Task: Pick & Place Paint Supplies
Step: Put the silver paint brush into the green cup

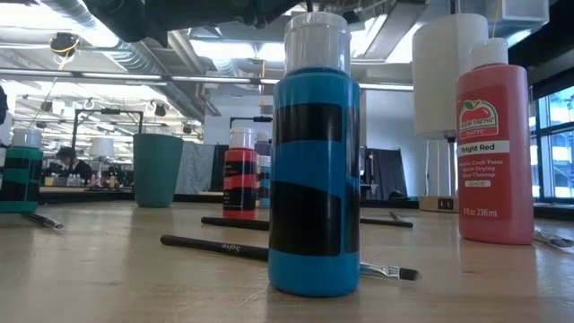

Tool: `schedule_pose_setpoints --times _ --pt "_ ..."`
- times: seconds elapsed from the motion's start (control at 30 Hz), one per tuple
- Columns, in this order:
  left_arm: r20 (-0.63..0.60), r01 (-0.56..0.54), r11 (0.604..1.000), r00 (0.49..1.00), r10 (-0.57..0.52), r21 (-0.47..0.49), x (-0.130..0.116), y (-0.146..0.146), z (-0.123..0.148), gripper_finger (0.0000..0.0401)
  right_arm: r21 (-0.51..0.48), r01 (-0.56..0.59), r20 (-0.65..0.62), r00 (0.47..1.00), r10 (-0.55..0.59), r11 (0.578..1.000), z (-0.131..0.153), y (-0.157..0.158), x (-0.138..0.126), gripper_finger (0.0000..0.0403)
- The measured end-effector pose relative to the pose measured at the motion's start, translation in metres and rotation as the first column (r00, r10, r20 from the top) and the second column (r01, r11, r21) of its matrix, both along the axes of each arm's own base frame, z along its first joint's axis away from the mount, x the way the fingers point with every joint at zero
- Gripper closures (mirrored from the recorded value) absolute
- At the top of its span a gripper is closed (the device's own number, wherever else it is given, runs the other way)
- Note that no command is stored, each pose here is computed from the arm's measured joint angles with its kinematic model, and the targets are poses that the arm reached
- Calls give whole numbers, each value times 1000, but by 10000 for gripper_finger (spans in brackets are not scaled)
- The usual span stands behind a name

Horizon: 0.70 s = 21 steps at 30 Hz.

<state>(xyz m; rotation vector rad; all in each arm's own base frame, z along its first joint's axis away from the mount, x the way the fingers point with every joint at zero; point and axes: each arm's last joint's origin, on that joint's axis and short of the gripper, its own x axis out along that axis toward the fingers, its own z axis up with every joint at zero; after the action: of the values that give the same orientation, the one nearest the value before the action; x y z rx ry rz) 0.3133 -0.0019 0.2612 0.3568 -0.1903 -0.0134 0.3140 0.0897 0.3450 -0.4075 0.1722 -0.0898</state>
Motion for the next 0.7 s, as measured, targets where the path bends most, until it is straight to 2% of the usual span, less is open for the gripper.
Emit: schedule_pose_setpoints --times 0.27,0.5,0.7 --pt "0 -8 1000 1000 8 15 0 0 0 309 -5 4 -17 1000 -4 1000 -5 1 4 403" --pt "-12 -22 1000 1000 22 19 0 0 -2 379 -8 29 -20 999 -29 1000 -11 -3 12 403" --pt "-15 -20 1000 1000 20 3 0 0 -2 382 -19 30 -25 999 -31 999 -12 -4 12 400"
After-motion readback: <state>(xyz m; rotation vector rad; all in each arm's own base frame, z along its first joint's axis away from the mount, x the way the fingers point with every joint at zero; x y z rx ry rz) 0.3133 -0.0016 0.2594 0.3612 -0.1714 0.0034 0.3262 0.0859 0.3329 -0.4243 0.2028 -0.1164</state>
